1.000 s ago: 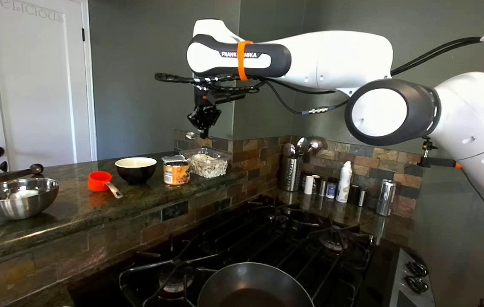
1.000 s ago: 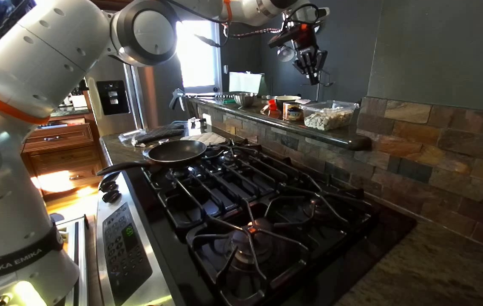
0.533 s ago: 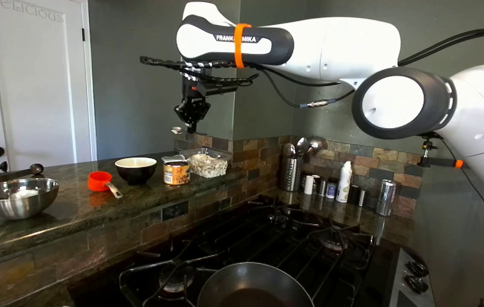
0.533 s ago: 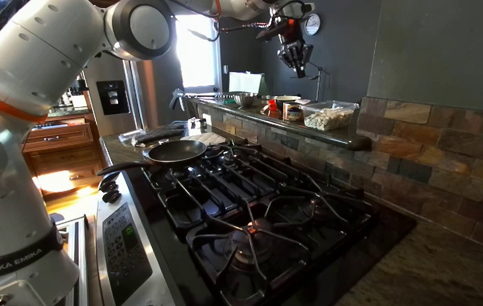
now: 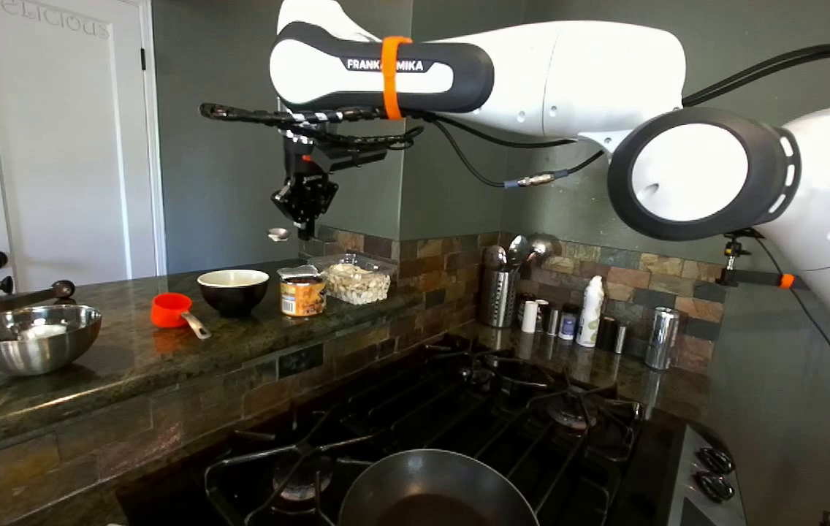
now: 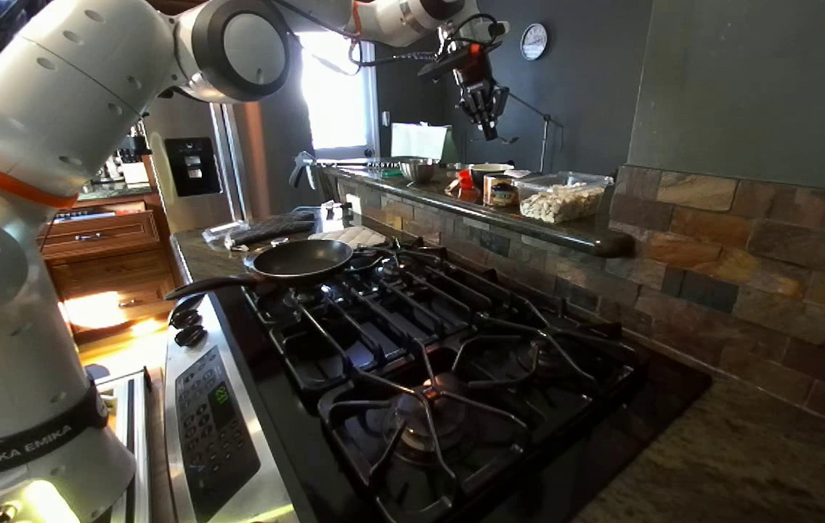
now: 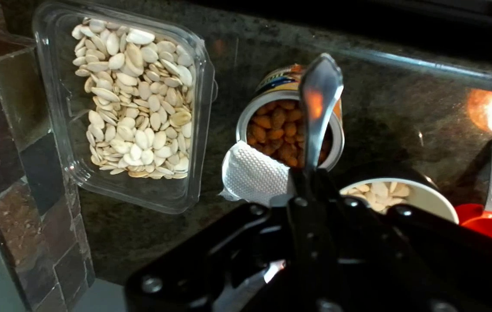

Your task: Put a spoonful of the clear lunchbox's contents into the black bowl

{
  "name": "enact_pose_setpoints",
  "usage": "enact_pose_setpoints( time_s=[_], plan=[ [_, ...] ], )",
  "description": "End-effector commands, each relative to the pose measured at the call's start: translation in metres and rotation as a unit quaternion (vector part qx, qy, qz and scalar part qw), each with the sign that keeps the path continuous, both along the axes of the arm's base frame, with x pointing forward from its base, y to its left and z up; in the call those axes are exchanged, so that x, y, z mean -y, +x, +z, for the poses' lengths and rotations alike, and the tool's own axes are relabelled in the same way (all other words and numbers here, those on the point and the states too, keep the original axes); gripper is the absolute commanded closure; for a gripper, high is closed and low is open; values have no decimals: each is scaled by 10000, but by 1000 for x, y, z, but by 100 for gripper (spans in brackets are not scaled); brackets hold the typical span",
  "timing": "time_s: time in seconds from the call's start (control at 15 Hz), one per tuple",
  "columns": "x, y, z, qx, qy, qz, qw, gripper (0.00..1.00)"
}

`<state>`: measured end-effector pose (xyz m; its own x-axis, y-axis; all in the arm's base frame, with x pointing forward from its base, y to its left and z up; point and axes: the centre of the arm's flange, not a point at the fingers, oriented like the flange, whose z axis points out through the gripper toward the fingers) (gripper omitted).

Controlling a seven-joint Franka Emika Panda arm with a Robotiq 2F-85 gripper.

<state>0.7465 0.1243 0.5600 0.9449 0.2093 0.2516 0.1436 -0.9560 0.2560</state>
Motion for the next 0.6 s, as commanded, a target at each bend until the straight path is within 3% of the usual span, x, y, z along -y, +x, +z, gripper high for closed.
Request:
enact_pose_setpoints(
  time_s=[0.0,0.53],
  plan=[
    [-14,-5,-15,-64,-386,96,9992,98],
    [-53,10,-38,-94,-1200,541,9913,98]
  ],
)
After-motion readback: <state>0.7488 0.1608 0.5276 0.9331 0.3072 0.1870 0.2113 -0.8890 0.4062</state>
